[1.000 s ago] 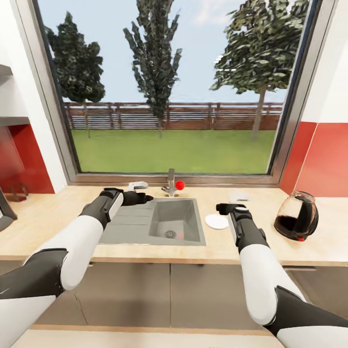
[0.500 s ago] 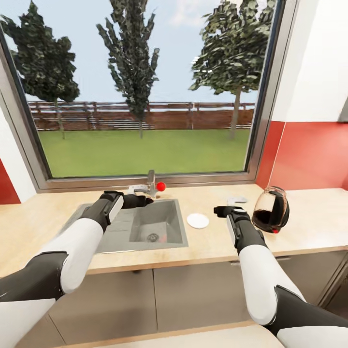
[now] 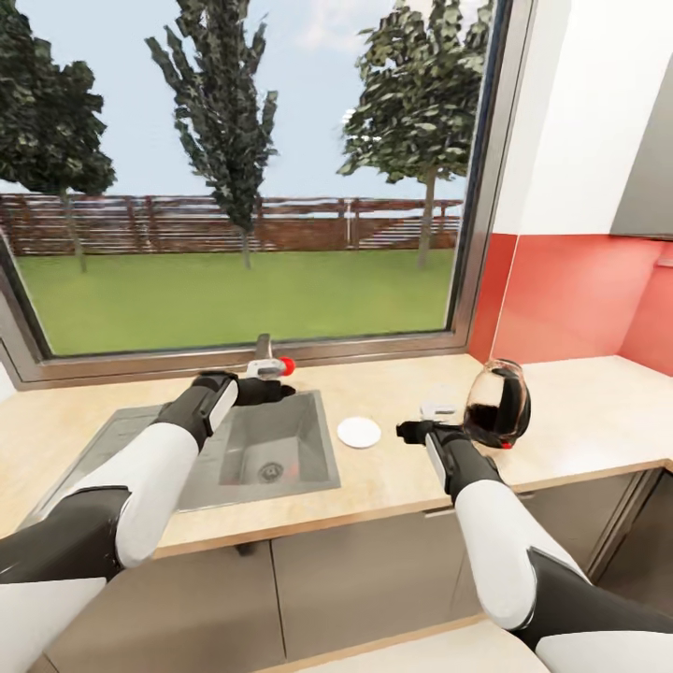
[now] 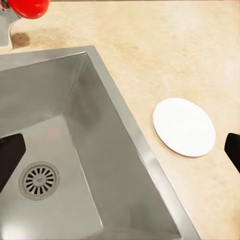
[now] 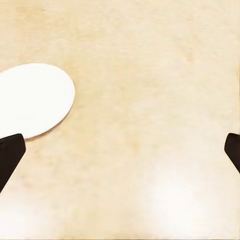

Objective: Set up a coffee station on the kitchen countertop: keep the coffee maker on the countertop, move the bottle of coffee from the kitchen shelf to the counter next to the coffee maker, place a paper coffee filter on top of the coffee maker, put the saucer next to the coffee maker with the coffee cup on the saucer, and place the electric kettle next to the coffee maker.

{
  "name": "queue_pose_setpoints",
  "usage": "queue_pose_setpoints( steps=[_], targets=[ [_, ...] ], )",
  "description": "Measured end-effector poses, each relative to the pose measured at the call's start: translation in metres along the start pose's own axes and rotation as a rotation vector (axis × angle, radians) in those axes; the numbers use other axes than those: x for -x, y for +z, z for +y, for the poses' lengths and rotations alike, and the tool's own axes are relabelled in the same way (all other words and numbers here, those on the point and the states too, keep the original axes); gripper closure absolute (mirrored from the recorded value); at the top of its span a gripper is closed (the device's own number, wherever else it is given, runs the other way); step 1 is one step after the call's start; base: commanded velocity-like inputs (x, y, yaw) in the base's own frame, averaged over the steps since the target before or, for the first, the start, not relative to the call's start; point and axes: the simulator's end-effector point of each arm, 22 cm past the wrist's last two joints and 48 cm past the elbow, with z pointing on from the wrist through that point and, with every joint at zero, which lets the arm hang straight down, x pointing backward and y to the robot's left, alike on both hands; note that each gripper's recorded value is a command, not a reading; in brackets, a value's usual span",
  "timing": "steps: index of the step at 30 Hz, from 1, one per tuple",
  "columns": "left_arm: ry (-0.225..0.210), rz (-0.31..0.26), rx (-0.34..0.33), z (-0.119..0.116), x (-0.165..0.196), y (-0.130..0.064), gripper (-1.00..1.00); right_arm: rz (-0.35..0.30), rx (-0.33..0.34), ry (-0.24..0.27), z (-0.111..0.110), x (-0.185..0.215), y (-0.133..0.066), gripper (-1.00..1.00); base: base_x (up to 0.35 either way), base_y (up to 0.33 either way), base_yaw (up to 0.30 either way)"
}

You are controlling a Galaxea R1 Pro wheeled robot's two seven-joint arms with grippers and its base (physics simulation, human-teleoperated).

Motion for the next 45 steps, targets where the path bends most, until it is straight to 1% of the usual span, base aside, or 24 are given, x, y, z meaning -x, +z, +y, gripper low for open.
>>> queue_pose_setpoints(
  steps=[2,4,5,8,9,16,25,28,34,38,39,40,42,45],
  targets=[
    [-0.002,0.009,0.0,0.001,-0.008,0.002,-1.0,0.019,0.021,-0.002,0.007,-0.009,0.002,-1.0,0.038,0.0,-0.003],
    [-0.008,0.023,0.0,0.002,-0.022,0.005,-1.0,0.038,0.132,-0.003,0.034,-0.018,0.001,-1.0,0.185,0.0,-0.001],
    [-0.009,0.025,0.0,0.002,-0.023,0.005,-1.0,0.043,0.167,-0.003,0.043,-0.02,0.001,-1.0,0.241,0.0,-0.001],
    [-0.011,0.027,0.0,0.002,-0.026,0.005,-1.0,0.048,0.217,-0.003,0.054,-0.022,-0.001,-1.0,0.298,0.0,0.0],
    [-0.012,0.028,0.0,0.002,-0.026,0.005,-1.0,0.049,0.223,-0.004,0.055,-0.023,-0.002,-1.0,0.314,0.0,0.0],
    [-0.014,0.032,-0.007,0.0,-0.028,0.006,-1.0,0.051,0.234,-0.004,0.058,-0.024,-0.001,-1.0,0.148,0.0,0.0],
    [-0.015,0.034,-0.086,-0.018,-0.029,0.006,-1.0,0.051,0.235,-0.003,0.058,-0.025,-0.002,-1.0,0.263,0.0,0.0],
    [-0.016,0.038,-0.092,-0.02,-0.031,0.006,-1.0,0.051,0.235,-0.003,0.058,-0.025,-0.002,-1.0,0.209,0.0,0.0],
    [-0.019,0.043,-0.097,-0.021,-0.033,0.007,-1.0,0.055,0.235,-0.004,0.058,-0.026,-0.001,-1.0,0.022,0.0,-0.004],
    [-0.02,0.044,-0.105,-0.022,-0.034,0.007,-1.0,0.056,0.235,-0.004,0.058,-0.027,-0.001,-1.0,0.002,0.0,-0.151],
    [-0.021,0.044,-0.111,-0.024,-0.034,0.007,-1.0,0.056,0.235,-0.004,0.058,-0.027,-0.001,-1.0,0.0,0.0,-0.25],
    [-0.022,0.044,-0.132,-0.028,-0.034,0.006,-1.0,0.056,0.235,-0.004,0.058,-0.027,-0.001,-1.0,0.0,0.0,-0.254],
    [-0.023,0.044,-0.142,-0.029,-0.034,0.005,-1.0,0.056,0.236,-0.004,0.058,-0.027,-0.002,-1.0,0.033,0.0,-0.246],
    [-0.025,0.043,-0.181,-0.036,-0.034,0.003,-1.0,0.066,0.241,-0.005,0.061,-0.031,-0.002,-1.0,0.2,0.0,-0.094]
  ],
)
